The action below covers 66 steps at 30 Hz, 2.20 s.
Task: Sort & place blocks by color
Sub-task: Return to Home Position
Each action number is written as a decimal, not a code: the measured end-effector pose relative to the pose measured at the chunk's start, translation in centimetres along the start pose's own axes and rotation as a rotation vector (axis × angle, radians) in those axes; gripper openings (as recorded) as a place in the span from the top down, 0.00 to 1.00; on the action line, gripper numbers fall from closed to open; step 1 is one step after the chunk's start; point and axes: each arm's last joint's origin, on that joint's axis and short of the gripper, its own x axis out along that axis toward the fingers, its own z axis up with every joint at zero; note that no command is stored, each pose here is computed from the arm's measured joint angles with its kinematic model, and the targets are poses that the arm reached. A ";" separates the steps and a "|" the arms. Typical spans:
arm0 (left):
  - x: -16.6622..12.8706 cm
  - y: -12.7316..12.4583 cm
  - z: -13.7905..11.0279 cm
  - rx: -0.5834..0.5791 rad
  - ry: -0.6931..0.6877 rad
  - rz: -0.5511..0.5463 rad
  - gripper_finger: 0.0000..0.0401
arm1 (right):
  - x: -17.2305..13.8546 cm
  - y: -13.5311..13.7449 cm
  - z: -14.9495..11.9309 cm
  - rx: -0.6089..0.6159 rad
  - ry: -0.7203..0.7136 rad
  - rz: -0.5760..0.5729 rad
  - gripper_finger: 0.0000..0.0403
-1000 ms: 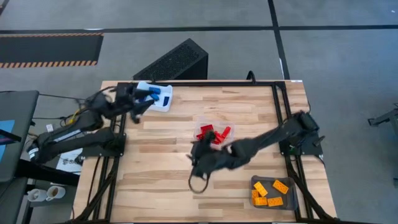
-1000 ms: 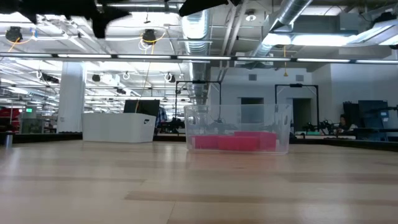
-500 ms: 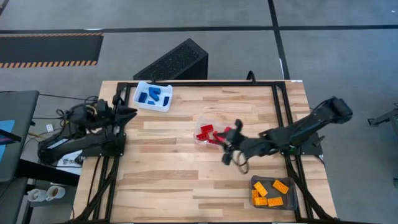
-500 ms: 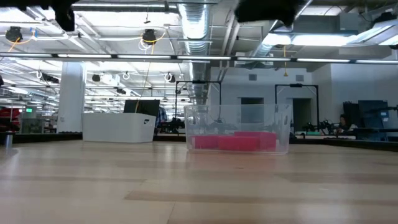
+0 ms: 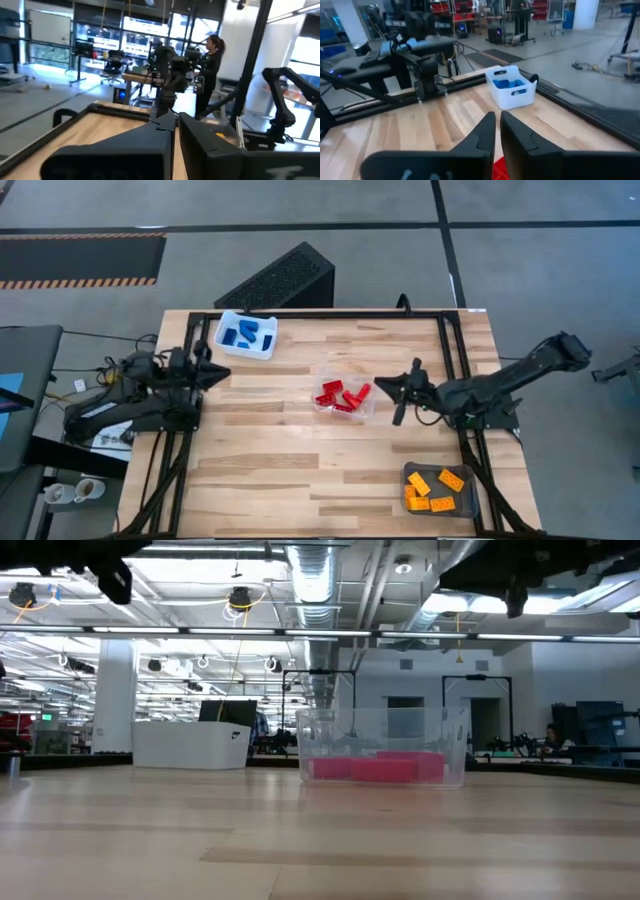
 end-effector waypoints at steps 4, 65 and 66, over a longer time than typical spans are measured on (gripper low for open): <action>0.7 0.7 -1.9 -0.010 -0.038 -0.011 1.00 | -0.9 -0.7 0.3 -0.035 -0.023 0.051 0.91; 1.8 1.1 -10.2 0.047 0.159 0.064 1.00 | -5.4 -10.4 -6.9 -0.088 -0.086 0.148 0.89; 1.8 1.1 -10.2 0.047 0.156 0.067 1.00 | -5.4 -10.4 -6.9 -0.088 -0.086 0.148 0.89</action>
